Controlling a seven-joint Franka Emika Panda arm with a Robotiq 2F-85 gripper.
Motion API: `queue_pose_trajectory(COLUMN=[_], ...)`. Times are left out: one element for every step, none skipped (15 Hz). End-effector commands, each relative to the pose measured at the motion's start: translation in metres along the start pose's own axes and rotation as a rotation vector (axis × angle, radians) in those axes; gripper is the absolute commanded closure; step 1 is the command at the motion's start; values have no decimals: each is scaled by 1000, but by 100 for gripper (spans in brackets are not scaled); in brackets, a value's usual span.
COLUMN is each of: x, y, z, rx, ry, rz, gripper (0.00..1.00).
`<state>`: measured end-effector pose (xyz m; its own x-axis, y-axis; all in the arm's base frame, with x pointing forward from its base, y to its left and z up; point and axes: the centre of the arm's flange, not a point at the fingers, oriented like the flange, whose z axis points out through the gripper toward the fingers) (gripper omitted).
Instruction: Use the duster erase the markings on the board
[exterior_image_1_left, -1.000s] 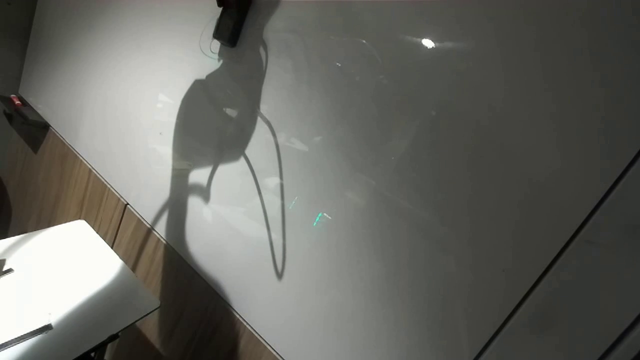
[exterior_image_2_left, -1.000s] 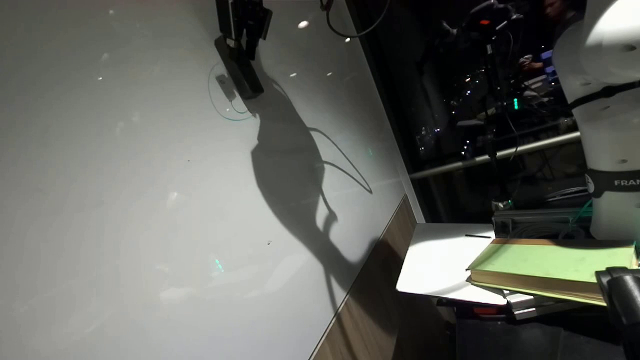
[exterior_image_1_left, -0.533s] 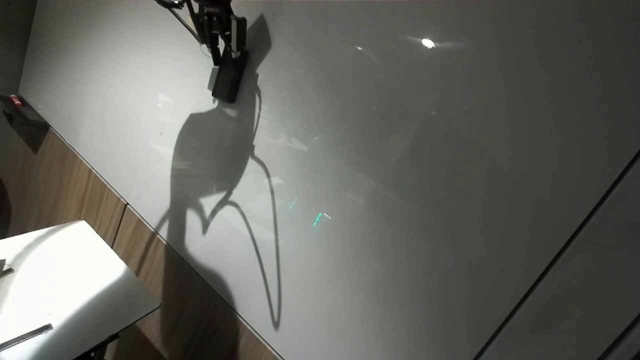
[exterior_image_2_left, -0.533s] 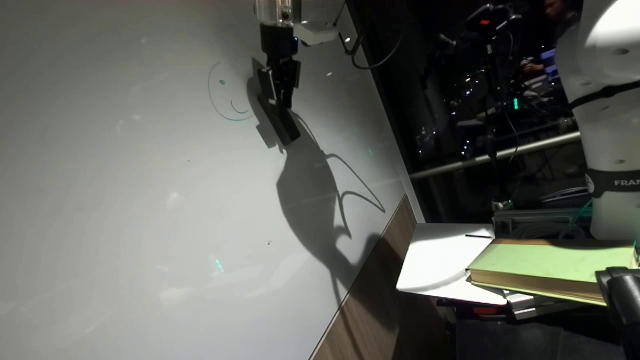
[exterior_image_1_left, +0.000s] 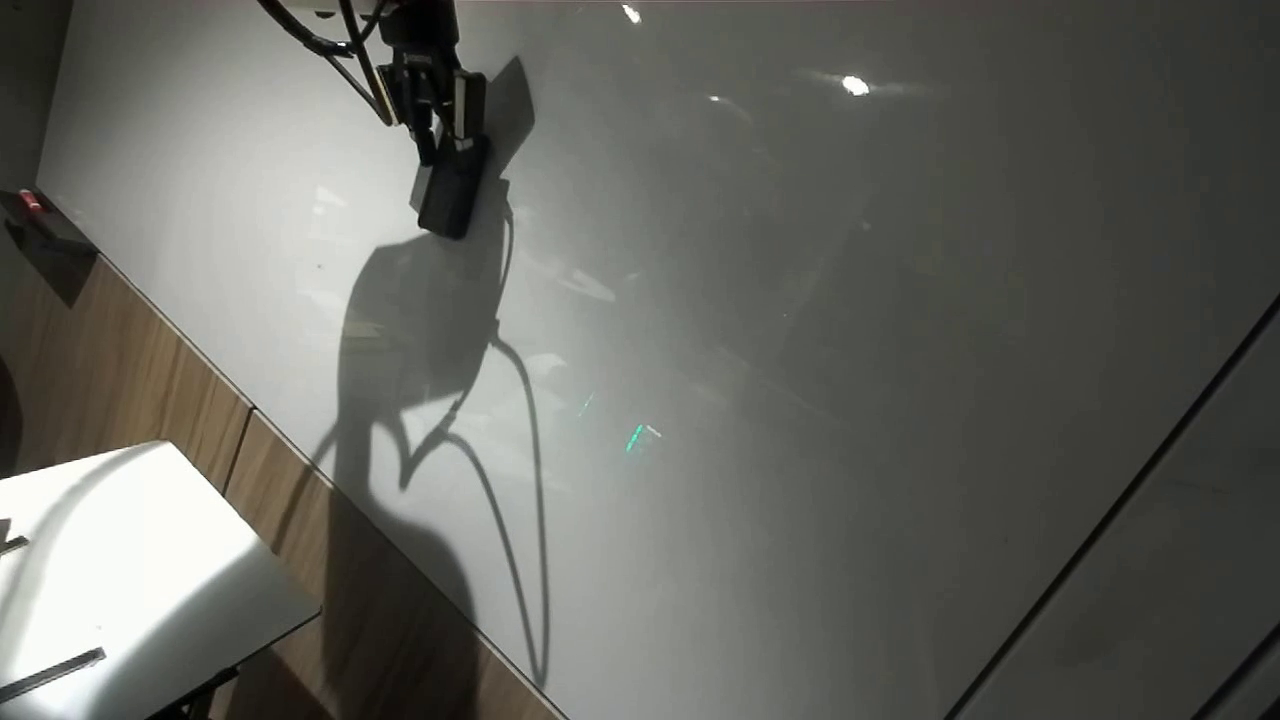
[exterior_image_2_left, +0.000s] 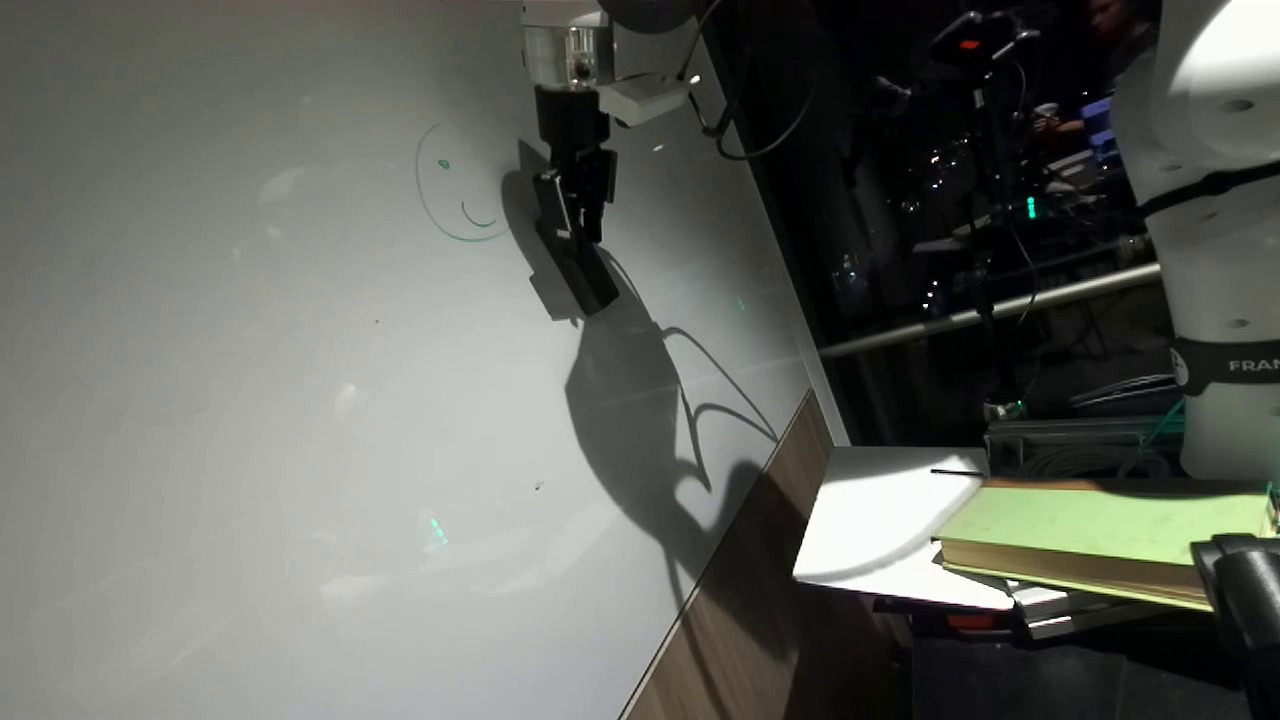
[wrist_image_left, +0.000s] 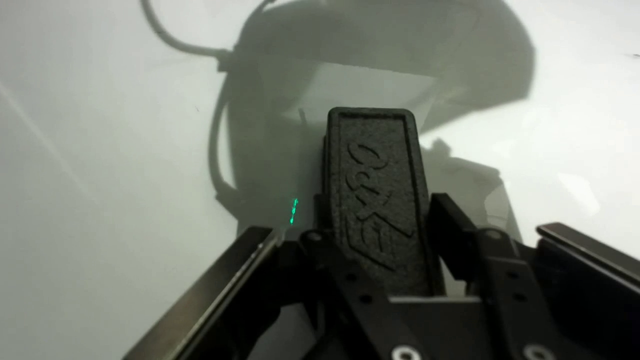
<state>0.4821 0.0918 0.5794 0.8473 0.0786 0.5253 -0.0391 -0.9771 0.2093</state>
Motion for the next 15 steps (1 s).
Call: queue_pose_trajectory(x=[19,22,24,27,29,31,35,33,33,32,31,32,31,33,34], y=[-31,-40,-53,-63,-78,-91,-103,-117,-129,-141,-149,-155,-158,-158,-155], z=[-27,-36,-45,-54,-64,-73,-83,-93,-103,-111,-119,-125,-126,-127,-126], rx=[34,43,53,62,73,86,100,115,128,141,152,162,164,164,158], ry=[84,95,110,125,143,159,172,189,204,218,231,238,250,258,267], rz=[2,-2,-10,-18,-30,-41,-52,-66,-81,-95,-108,-119,-130,-138,-144], gripper=[73,73,73,73,73,73,73,73,73,73,73,73,73,73,73])
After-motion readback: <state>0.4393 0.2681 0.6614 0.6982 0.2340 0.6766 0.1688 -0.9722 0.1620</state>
